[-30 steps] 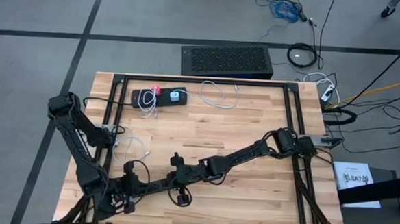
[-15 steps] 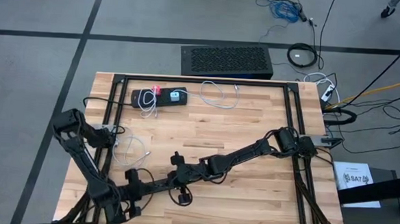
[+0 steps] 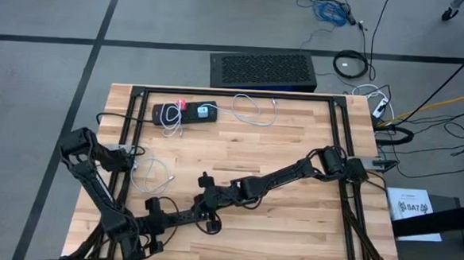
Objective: Insert USB
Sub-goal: Insert the black charger adapter into the bottom left black outlet extension
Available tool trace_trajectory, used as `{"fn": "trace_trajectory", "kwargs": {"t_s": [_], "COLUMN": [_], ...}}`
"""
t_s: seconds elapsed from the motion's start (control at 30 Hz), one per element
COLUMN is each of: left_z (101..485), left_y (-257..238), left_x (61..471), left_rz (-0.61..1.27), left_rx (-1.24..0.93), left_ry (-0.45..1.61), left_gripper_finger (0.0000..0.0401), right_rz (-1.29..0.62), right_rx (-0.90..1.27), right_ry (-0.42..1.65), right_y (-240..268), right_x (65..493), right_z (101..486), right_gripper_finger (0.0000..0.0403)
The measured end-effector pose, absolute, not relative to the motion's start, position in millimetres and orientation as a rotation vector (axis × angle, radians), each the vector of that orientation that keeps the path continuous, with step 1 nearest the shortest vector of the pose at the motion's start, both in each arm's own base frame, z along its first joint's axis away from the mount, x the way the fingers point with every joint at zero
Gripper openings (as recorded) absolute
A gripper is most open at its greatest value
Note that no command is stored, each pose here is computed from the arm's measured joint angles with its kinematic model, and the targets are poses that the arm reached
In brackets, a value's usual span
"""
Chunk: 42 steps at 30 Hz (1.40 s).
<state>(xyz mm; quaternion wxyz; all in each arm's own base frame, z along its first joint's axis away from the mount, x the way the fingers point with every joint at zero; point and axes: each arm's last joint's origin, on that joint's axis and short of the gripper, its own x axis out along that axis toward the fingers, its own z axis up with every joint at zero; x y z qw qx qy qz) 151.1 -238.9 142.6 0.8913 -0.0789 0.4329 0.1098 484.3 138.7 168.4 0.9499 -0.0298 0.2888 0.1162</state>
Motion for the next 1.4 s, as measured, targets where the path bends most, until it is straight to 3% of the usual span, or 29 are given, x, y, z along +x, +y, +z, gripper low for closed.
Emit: {"fn": "trace_trajectory", "kwargs": {"t_s": [0.47, 1.4], "left_z": [142, 142], "left_y": [-239, -241], "left_x": [151, 152], "left_rz": [0.24, 0.232], "left_rx": [-0.187, -0.203], "left_ry": [0.897, 0.883], "left_gripper_finger": [0.0002, 0.0002], "right_rz": [0.227, 0.209], "right_rx": [-0.101, -0.059], "right_ry": [0.52, 0.602], "right_y": [154, 150], "right_x": [480, 468], "right_z": [184, 128], "right_gripper_finger": [0.0, 0.0]}}
